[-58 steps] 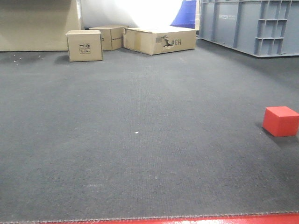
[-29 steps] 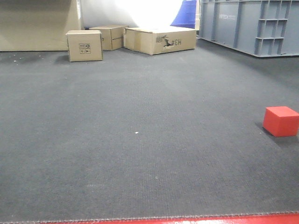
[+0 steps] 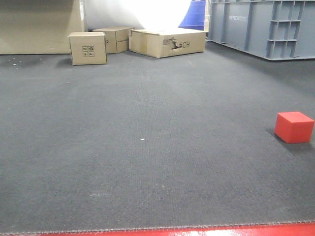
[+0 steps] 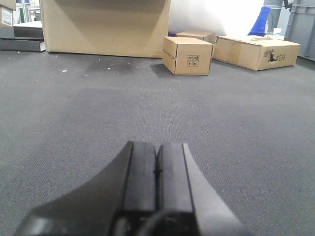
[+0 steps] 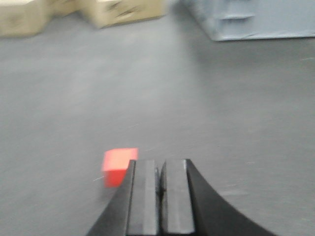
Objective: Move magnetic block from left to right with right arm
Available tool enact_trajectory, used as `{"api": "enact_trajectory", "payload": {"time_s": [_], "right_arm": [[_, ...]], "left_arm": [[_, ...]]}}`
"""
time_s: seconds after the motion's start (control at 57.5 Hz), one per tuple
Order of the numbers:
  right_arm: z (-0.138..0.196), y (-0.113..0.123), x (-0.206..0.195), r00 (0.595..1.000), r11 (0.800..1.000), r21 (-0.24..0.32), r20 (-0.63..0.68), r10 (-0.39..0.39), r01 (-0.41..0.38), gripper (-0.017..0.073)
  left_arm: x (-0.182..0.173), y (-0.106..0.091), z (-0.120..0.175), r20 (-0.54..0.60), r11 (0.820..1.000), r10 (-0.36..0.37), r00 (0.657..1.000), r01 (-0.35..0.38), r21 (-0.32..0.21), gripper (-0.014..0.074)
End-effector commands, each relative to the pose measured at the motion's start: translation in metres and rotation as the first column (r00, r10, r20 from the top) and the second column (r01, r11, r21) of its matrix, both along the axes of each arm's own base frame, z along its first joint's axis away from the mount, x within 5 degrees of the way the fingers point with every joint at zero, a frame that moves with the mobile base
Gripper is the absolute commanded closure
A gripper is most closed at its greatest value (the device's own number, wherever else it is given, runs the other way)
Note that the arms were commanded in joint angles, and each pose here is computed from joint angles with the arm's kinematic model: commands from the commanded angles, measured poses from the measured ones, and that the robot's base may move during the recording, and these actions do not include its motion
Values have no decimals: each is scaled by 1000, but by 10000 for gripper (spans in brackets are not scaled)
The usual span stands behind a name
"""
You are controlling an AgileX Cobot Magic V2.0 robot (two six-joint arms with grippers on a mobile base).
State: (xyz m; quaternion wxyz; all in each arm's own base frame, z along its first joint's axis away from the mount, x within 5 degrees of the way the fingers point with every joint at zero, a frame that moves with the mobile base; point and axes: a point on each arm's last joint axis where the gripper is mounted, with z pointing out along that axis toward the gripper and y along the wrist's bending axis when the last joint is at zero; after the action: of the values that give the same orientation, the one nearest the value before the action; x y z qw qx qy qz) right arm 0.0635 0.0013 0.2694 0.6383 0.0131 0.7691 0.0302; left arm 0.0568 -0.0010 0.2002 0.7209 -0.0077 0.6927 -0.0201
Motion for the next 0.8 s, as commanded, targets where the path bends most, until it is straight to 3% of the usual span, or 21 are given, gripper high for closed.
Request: {"api": "enact_trajectory", "payload": {"time_s": [0.0,0.104,0.296,0.4,0.783], "right_arm": [[2,-3,-2,985,999,4,167,-48,48,503],[-22,-4,-7,972,997,23,219,-83,80,503],[-64,-4,-8,953,997,29,291,-78,73,503],[-67,-4,-8,967,997,28,240,-81,76,503],[-68,-4,-8,969,997,28,235,-81,76,503]], "left_arm": [[-1,1,5,83,1000,10,997,-9,-13,720],[-1,1,5,83,1000,10,997,-9,-13,720],[-1,1,5,83,1000,10,997,-9,-13,720],[-1,1,5,83,1000,10,997,-9,-13,720],[-1,1,5,83,1000,10,997,-9,-13,720]]}}
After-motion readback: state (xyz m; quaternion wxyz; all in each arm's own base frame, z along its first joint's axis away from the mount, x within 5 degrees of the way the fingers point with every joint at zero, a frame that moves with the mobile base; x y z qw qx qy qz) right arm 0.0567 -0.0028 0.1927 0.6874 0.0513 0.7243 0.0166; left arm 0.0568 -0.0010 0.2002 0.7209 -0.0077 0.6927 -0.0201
